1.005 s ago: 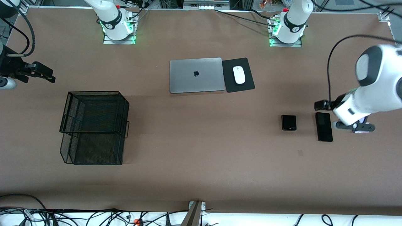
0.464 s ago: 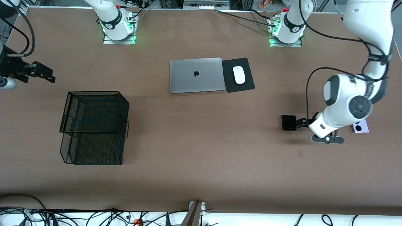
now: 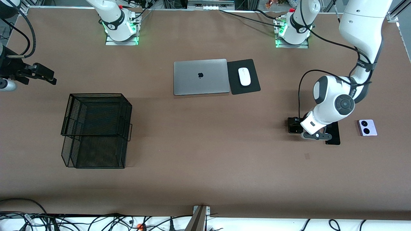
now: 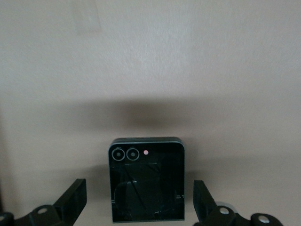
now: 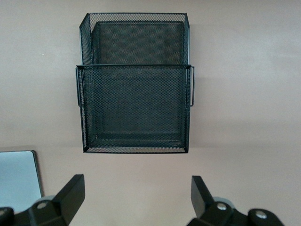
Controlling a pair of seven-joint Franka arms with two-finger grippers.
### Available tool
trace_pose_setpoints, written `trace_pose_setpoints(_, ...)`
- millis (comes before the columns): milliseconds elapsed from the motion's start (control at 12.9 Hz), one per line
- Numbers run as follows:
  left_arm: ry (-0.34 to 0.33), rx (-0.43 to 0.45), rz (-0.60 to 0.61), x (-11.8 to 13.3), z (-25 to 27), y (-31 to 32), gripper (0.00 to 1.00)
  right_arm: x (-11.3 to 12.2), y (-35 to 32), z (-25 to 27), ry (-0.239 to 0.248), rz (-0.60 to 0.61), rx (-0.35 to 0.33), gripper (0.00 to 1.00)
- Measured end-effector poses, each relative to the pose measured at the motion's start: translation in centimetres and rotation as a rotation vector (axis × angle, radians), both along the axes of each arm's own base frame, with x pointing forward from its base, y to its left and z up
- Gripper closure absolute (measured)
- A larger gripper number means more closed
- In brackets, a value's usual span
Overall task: Place phones with both arms
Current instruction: 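Close the left gripper on the small black flip phone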
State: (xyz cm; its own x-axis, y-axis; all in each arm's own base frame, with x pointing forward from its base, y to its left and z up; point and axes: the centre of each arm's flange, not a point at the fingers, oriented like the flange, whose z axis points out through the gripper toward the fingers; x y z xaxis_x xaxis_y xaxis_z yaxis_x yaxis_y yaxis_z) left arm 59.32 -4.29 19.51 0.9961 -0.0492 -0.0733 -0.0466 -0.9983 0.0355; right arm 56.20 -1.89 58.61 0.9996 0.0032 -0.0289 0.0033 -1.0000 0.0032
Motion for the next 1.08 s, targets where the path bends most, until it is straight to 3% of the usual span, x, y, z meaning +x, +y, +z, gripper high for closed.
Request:
trace_pose_setpoints(927, 0.02, -0.01, -0.01, -0.7, -3.0, -0.9, 0.0, 0.0, 0.0, 0.0, 0.0, 0.0, 0.0, 0.0)
trace_pose_setpoints(1082, 0.015, -0.01, -0.008, -0.6, -2.9, -0.8, 0.19, 0.0, 0.0, 0.0, 0.0, 0.0, 0.0, 0.0)
